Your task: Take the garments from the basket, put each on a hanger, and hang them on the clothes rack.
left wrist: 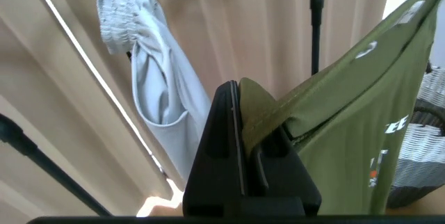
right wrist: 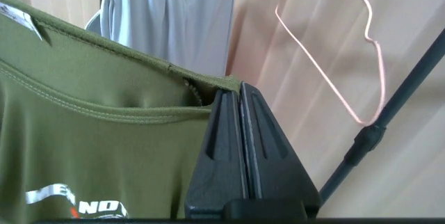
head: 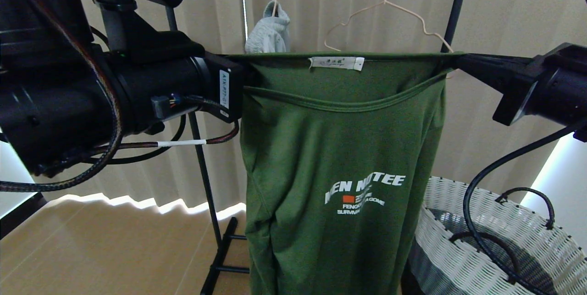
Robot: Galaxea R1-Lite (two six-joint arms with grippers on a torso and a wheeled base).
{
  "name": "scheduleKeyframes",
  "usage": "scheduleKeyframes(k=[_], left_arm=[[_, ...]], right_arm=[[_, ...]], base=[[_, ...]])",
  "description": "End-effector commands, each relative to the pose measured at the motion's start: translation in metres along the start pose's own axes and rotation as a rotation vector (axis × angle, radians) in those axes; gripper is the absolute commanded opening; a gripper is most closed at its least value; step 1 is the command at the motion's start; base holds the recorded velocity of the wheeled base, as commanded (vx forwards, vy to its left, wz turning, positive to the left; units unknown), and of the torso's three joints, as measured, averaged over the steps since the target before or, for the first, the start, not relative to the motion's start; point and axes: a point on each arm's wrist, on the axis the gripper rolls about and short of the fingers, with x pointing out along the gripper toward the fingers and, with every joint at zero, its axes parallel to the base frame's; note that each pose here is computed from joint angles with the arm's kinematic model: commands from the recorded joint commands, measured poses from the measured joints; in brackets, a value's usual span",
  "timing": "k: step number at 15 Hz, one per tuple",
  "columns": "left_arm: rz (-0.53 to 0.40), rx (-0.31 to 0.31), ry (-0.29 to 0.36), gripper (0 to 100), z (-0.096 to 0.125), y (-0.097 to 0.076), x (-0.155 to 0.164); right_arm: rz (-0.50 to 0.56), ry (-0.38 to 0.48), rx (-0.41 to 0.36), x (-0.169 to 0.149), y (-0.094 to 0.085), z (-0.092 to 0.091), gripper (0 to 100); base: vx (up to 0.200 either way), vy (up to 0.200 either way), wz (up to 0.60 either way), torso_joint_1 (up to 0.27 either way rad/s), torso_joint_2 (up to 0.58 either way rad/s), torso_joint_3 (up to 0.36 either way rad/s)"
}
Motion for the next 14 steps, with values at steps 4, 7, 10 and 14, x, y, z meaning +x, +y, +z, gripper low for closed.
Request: scheduleKeyframes(k=[4, 7, 10, 14], left_arm=[[0.001, 0.003, 0.002, 0, 0.0, 0.0, 0.003], [0.004, 0.005, 0.003, 0, 0.0, 0.001, 0.003], [0.021, 0.007, 0.017, 0, -0.004, 0.004, 0.004], [0.091, 0.015, 0.09, 0, -0.024, 0.021, 0.011]], right_arm=[[0.003, 0.008, -0.001, 0.0, 0.0, -0.002, 0], [0.004, 0.007, 0.0, 0.0, 0.001, -0.002, 100], [0.017, 0.01, 0.004, -0.001, 0.004, -0.004, 100], [0.052, -0.046, 0.056, -0.009, 0.009, 0.0, 100]], base=[[0.0, 0.0, 0.0, 0.0, 0.0, 0.0], [0.0, 0.0, 0.0, 0.0, 0.0, 0.0], [0.0, 0.0, 0.0, 0.0, 0.0, 0.0], [0.0, 0.0, 0.0, 0.0, 0.0, 0.0]])
